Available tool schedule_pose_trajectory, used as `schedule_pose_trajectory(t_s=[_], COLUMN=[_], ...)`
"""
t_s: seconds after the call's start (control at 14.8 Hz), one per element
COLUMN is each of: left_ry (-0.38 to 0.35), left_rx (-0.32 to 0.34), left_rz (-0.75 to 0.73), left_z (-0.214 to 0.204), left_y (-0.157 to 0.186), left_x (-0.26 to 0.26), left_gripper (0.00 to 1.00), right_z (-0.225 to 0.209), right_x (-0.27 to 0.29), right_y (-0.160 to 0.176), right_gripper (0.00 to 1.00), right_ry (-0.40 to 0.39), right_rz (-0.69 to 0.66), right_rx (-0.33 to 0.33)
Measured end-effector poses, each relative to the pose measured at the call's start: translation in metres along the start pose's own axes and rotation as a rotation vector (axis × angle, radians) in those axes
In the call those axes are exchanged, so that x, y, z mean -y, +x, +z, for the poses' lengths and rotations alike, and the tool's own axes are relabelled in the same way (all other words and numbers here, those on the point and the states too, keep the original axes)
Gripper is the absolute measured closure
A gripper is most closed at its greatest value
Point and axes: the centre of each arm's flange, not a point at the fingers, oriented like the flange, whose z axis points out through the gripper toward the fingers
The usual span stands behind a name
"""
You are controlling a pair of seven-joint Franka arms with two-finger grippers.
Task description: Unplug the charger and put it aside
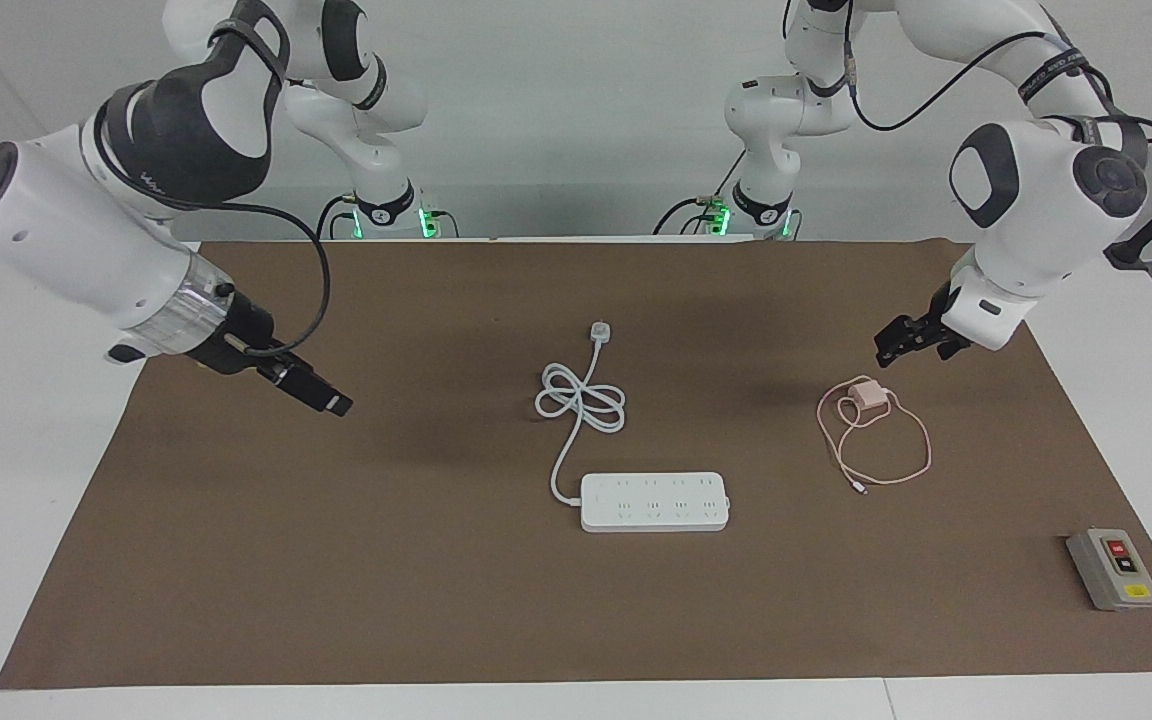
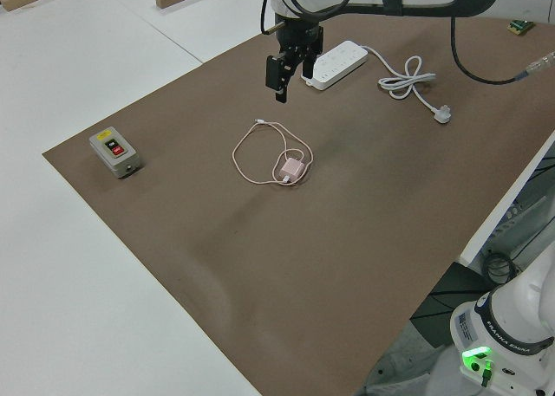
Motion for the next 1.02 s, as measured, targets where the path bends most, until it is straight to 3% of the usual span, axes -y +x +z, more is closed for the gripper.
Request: schedule_pose_trajectory(t_s=[0.27,0.47,0.74,1.02], left_ry=[0.001,0.0,0.003,0.005], left_rx=[0.003,-0.013,0.025,0.021], left_rz=[0.018,0.017,0.021,0.045], left_z=[-0.044,-0.077,-0.1,-0.123], left_y=[-0.01,-0.026,-0.047,-0.058], left_x=[-0.01,-0.008,-0.008,-0.02], left_gripper=[0.0,0.0,0.0,0.0], right_z=[-0.033,-0.069,-0.116,-0.126], right_x=[-0.028,-0.043,-0.064,-0.094], right_y=[-0.002,-0.021,-0.065,-0.099], right_gripper=[0.0,0.0,0.0,0.0], right_ry=[-0.131,-0.236,-0.29,-0.34], right_rz=[-0.336,-0.51,-0.565,-0.554], right_rx=[-0.079,-0.113,-0.111,-0.094])
